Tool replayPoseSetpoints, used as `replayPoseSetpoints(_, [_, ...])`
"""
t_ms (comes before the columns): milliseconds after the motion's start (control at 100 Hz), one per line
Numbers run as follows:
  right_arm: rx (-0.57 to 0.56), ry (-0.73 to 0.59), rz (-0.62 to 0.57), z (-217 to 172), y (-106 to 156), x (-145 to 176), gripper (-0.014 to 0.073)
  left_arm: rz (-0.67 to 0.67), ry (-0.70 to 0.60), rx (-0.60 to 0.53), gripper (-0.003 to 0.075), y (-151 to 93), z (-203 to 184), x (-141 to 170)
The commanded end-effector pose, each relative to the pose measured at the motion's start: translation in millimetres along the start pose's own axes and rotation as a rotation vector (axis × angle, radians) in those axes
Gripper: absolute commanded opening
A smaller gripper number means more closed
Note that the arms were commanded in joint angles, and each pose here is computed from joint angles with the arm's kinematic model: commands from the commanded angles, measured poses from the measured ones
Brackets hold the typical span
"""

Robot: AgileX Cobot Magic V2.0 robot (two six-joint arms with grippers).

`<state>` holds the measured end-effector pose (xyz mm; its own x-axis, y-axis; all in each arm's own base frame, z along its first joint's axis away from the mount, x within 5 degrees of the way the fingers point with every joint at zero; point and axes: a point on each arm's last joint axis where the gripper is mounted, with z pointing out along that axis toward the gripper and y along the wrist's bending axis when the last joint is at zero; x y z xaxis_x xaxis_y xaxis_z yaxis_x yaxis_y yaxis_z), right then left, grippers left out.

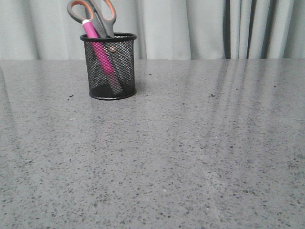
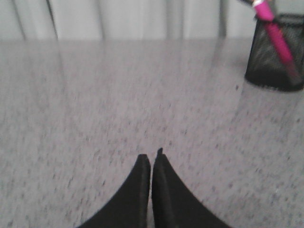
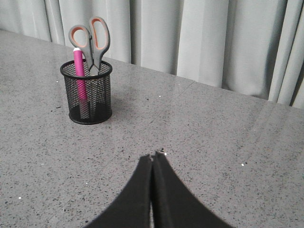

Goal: Put pen and scissors into bin

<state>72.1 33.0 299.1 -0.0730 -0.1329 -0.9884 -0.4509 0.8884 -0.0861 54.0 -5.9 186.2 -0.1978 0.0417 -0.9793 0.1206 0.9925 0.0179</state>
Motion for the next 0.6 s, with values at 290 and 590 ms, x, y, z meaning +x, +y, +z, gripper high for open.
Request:
replayPoseSetpoints(290, [-0.024,-0.071,-0.025,-1.4,1.7,-11.7,-0.0071,-0.049,0.005,-0.073,-0.0019,3.9,1.6,12.3])
replayPoseSetpoints(590, [-0.024,-0.071,-0.025,-1.4,1.7,-11.7,-0.0071,-0.049,0.005,-0.073,-0.0019,3.9,1.6,12.3])
